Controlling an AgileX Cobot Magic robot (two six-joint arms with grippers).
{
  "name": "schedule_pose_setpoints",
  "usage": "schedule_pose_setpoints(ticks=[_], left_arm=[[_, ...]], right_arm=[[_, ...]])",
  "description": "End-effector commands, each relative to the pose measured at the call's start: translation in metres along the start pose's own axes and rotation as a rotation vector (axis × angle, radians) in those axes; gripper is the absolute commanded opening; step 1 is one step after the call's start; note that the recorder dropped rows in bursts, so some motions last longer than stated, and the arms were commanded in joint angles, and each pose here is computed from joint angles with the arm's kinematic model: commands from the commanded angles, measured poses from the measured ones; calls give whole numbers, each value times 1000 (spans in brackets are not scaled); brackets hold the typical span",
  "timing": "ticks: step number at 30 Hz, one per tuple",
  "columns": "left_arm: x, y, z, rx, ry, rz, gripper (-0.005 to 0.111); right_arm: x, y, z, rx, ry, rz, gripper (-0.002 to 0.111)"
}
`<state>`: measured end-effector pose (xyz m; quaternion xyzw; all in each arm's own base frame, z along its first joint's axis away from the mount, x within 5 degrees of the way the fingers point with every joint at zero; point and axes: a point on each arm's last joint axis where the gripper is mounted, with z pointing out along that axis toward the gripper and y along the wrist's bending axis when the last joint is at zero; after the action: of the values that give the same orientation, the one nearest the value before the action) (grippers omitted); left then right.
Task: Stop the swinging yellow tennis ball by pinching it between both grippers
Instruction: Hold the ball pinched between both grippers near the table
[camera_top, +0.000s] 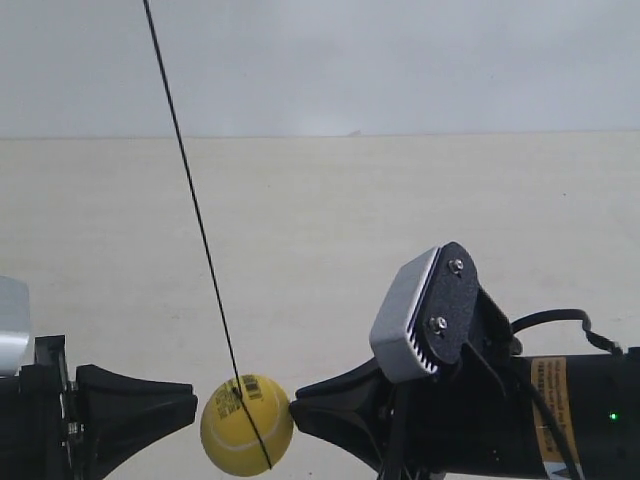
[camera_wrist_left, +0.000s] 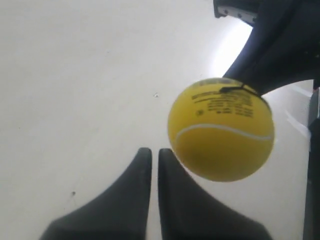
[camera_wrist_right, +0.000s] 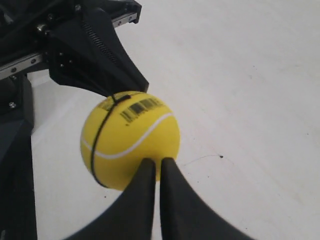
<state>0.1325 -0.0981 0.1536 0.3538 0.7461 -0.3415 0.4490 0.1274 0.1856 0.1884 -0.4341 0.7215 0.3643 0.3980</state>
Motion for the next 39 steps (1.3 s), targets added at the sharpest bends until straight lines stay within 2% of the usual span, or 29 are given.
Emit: schedule_pose_setpoints(ticks=[1,6,12,39], left_arm=[[4,1,0,-20,22,-10,5],[2,-2,0,12,7,-26,5],[1,-14,-1,143,-3,-26,5],[3,-16,-2,164,9,-27,5]], right_arm=[[2,-3,0,38,32,-11,0],[1,-4,0,52,26,32,0],[-8,6,0,-70,-67,68,0],[-5,6,0,-62,-33,84,0]])
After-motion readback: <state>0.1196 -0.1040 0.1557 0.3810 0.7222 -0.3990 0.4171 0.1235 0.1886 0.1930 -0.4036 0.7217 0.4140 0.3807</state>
